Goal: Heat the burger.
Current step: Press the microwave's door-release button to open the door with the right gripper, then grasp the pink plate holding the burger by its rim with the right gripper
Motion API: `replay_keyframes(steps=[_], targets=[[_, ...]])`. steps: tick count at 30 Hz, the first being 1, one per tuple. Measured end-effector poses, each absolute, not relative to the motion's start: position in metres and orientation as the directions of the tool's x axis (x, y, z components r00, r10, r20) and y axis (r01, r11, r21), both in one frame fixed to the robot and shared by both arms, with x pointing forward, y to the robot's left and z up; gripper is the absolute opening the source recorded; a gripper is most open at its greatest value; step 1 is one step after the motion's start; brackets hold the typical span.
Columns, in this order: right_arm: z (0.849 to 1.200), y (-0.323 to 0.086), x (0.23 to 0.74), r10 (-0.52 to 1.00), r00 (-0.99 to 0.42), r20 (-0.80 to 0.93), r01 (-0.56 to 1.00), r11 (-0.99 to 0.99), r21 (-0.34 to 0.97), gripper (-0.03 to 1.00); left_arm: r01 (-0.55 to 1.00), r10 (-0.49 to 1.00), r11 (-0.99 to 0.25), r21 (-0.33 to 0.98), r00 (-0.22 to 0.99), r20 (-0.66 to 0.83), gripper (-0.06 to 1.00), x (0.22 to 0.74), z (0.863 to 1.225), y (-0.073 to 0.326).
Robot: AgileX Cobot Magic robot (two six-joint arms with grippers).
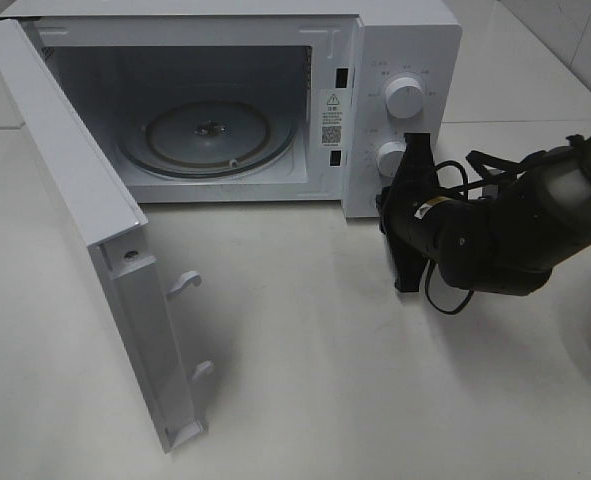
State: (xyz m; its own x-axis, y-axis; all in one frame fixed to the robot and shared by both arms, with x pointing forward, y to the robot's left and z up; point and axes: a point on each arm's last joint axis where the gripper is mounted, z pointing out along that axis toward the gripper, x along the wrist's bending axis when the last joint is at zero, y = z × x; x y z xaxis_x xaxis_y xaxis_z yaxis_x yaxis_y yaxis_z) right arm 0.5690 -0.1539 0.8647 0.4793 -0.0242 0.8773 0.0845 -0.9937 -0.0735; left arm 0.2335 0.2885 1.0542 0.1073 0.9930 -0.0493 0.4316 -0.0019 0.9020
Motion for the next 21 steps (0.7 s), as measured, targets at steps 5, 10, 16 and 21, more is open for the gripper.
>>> replay_keyframes(steps=[5,10,16,21], targets=[[0.874,-0.158,0.557,-0.002,0.483,0.875,0.112,-0.992,-0.064,0.02,0.432,0.993,-0.002,0.902,0.107,-0.049,0.99,0.234,1.054,0.288],[0.887,-0.16,0.54,0.075,0.523,0.849,0.199,-0.979,-0.036,0.02,0.432,0.993,-0.002,0.902,0.107,-0.049,0.99,0.234,1.054,0.288],[0.903,-0.16,0.524,0.231,0.567,0.791,0.337,-0.941,0.034,0.02,0.432,0.993,-0.002,0.902,0.107,-0.049,0.99,0.234,1.054,0.288],[0.917,-0.16,0.512,0.456,0.524,0.719,0.51,-0.844,0.164,0.03,0.432,0.993,-0.002,0.902,0.107,-0.049,0.99,0.234,1.054,0.288]])
